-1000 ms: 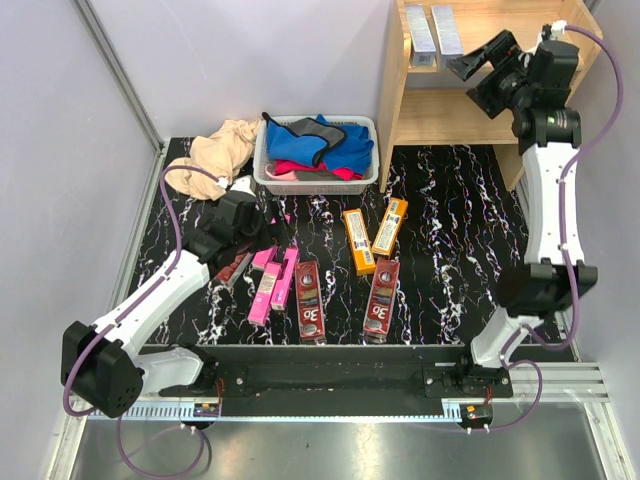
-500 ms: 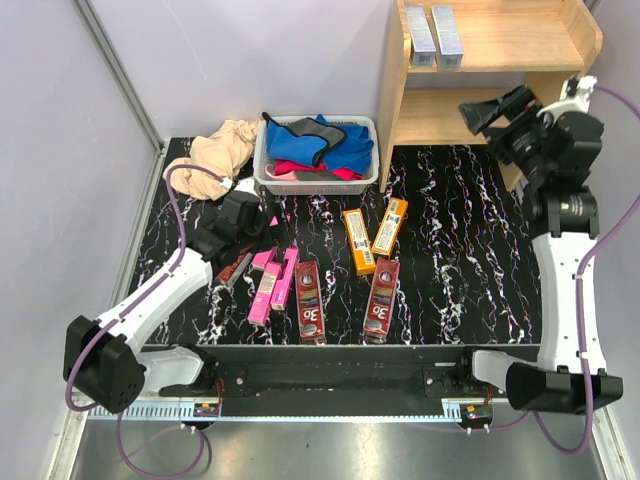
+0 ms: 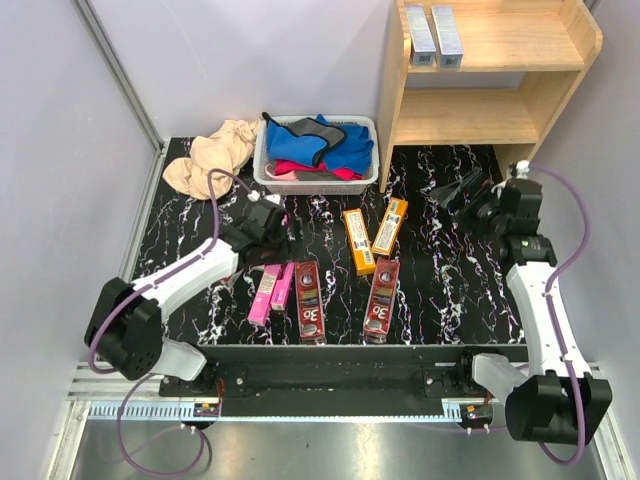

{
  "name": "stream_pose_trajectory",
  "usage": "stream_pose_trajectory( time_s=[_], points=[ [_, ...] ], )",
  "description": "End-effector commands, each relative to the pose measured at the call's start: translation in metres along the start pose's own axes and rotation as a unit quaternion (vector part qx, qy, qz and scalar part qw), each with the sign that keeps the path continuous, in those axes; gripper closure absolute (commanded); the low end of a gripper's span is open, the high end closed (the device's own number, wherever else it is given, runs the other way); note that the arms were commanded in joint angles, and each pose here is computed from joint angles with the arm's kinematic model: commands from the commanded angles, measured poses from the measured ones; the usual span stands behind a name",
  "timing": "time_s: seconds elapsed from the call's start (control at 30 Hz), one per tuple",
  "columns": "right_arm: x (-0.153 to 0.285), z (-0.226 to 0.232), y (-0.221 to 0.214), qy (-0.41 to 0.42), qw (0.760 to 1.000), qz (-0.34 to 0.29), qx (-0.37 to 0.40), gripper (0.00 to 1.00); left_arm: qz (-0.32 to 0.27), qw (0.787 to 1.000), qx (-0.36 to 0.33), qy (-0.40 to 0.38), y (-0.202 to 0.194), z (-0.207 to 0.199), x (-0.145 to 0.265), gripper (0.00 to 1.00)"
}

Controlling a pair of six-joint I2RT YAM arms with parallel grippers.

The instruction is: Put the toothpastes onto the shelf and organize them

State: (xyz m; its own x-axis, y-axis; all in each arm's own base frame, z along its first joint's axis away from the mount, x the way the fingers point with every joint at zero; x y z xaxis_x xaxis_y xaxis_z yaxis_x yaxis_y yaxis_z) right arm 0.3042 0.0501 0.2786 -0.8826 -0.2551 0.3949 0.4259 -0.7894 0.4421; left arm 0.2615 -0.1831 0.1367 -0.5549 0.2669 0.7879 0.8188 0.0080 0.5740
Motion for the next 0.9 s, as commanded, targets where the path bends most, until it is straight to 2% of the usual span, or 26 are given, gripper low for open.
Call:
stream_pose_trajectory(
  time_s=[0.0,0.57,0.77,0.87],
  points=[
    [0.003,-0.015,-0.020,0.009,1.000,0.023,0.012,0.00,0.019,0.999,-0.023,-0.027,-0.005,-0.019,-0.012,0.01],
    [0.001,-0.039,-0.040,-0.009,0.999,0.048,0.001,0.00,0.094,0.993,-0.066,-0.034,-0.038,-0.055,-0.049,0.01],
    [0.001,-0.041,-0.042,-0.010,0.999,0.050,0.002,0.00,0.085,0.994,-0.071,-0.009,-0.040,-0.055,-0.046,0.01],
    [0.000,-0.042,-0.043,-0.011,0.999,0.052,0.001,0.00,0.058,0.996,-0.069,0.010,-0.031,-0.051,-0.034,0.01]
  ],
)
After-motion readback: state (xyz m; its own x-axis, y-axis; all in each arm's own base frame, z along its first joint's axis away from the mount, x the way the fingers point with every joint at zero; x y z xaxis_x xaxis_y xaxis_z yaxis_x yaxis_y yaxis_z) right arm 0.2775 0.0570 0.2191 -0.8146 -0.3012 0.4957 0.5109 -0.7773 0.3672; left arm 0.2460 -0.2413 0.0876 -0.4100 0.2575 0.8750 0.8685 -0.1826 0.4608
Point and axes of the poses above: each gripper's point midway between its finger pads, its own x axis back along the fingers, its own z axis along the line the jaws close on, y = z × x, the point moved 4 cm from there along x, back along the fingers, and after that the axes turned 9 degrees about -x, right-handed, at the moved point
